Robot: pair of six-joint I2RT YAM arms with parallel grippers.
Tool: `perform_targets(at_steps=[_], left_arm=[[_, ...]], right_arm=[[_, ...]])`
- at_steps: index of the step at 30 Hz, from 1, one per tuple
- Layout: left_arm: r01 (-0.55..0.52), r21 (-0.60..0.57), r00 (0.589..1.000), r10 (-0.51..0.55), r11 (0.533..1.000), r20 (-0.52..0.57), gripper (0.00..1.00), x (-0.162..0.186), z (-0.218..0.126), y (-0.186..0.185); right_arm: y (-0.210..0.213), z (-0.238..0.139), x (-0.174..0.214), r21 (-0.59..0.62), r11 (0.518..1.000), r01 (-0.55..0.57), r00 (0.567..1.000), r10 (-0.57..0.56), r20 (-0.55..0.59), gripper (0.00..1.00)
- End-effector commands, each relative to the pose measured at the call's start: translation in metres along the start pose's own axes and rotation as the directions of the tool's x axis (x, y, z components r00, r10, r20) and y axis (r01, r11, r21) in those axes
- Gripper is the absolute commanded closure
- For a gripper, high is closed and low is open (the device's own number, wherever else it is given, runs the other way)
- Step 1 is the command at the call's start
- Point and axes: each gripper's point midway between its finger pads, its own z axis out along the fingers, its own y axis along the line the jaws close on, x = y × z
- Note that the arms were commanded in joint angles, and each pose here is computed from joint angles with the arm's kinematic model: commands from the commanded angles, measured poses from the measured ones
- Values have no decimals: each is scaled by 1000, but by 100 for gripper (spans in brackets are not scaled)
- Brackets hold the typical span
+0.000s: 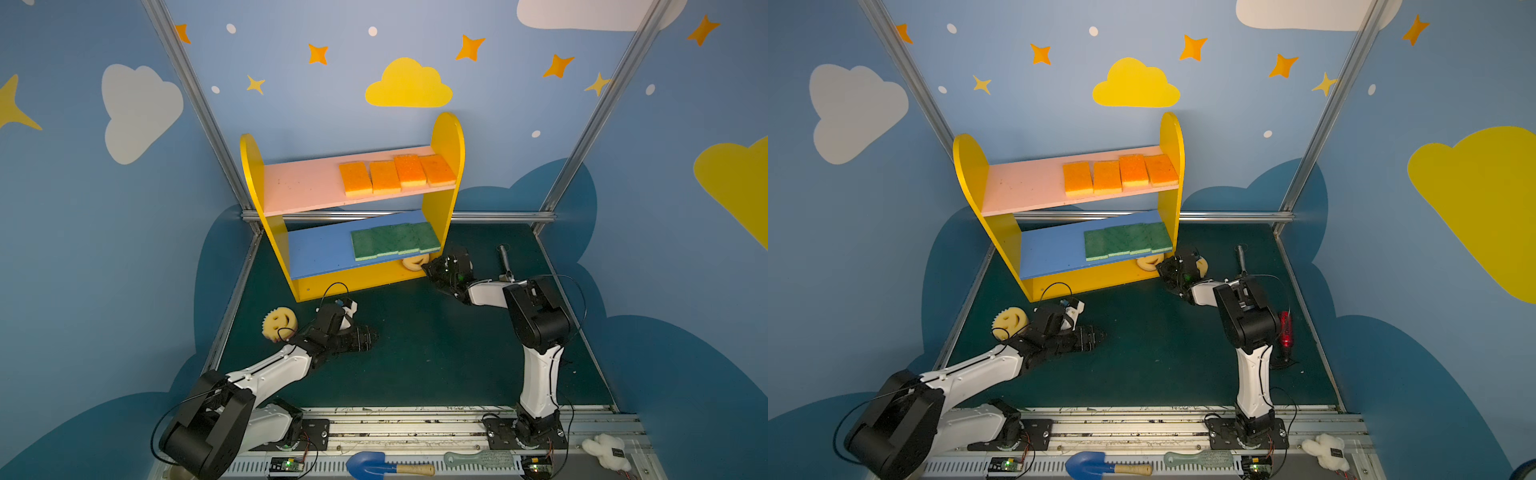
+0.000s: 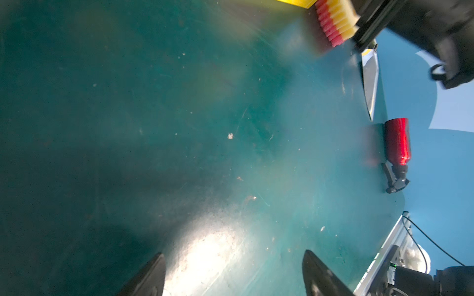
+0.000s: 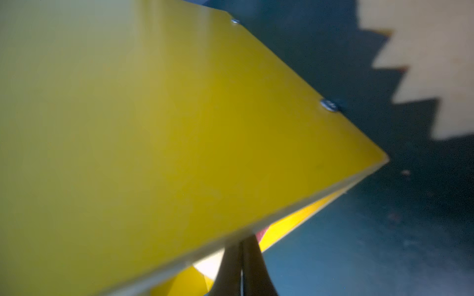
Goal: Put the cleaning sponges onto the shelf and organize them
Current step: 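Carry the sponge under the blue shelf onto the shelf base and release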
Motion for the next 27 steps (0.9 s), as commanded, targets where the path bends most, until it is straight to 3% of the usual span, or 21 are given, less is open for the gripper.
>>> perform_targets(at_steps=[1,6,10,18,23,27], left_arm=[[-8,12,1000,8,1000,-6,17,3,-1,0],[-4,10,1000,4,1000,-5,17,2,-2,1],[-2,11,1000,2,1000,-3,17,2,-3,0],[0,4,1000,0,1000,19,16,-2,-12,-3],[-1,-80,998,6,997,62,1,-8,-23,9],[13,-79,993,-4,997,114,0,-16,-30,7]], right_arm=[[7,6,-4,-11,1000,1,1000,-1,19,92],[9,8,-1,-5,1000,15,1000,-15,2,66],[11,5,2,-5,1000,28,1000,-29,-7,55],[16,-17,10,-10,999,53,998,-53,-29,47],[17,-46,26,-11,995,98,993,-99,-60,45],[9,-77,40,12,986,167,983,-166,-73,45]])
